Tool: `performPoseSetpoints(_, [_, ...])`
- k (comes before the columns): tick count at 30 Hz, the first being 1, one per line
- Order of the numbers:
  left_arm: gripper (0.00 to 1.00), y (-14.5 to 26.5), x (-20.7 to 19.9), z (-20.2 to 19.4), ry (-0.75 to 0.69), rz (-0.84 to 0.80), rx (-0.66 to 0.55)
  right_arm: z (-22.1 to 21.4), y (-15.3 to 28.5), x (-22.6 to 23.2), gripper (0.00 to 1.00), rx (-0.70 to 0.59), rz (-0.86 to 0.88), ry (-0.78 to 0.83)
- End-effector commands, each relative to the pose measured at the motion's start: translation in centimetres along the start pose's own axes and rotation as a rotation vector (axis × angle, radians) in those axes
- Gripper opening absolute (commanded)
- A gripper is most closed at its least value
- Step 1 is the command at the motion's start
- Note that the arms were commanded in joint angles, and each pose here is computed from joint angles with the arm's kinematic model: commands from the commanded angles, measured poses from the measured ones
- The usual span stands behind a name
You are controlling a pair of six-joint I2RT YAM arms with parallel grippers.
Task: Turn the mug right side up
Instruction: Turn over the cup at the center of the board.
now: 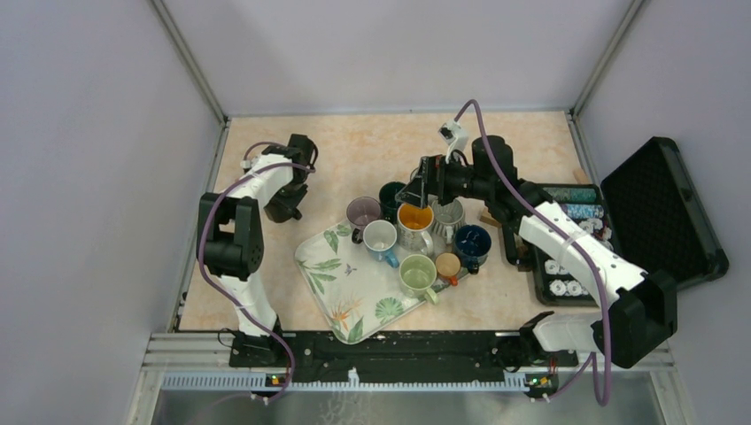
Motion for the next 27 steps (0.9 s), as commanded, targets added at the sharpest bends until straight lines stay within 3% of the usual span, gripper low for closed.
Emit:
performPoseSetpoints(1, [0.31,1.3,-0.2,1.4,0.02,-0.038,-0.027,1.3,0.5,0.3,0.99,-0.051,0.012,0.022])
performPoseSetpoints(7, [0.0,1.5,-0.5,1.4,0.002,-0.066,-0.024,1.4,0.5,0.3,0.99,-0.054,0.01,0.023])
performPoseSetpoints(19, [0.0,5.7,-3.4,3.7,-0.088,-0.356,-0.082,1.6,0.4,0.7,0.99,-0.067,0.027,0.002])
performPoseSetpoints(27, [0.0,12.5,-6.6,5.3,-0.123,-0.755,-0.109,2.7,0.2,1.3,0.99,-0.103,0.053,-0.03])
Point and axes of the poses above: each gripper's point midway between its finger pads, its own y axis back along the fingers, its own x axis along the line the jaws close on, z = x × y, the point moved 2 cm from there along y, back along the fingers, and after that the axes turned 2 degrees about y, right-handed, at the moved point
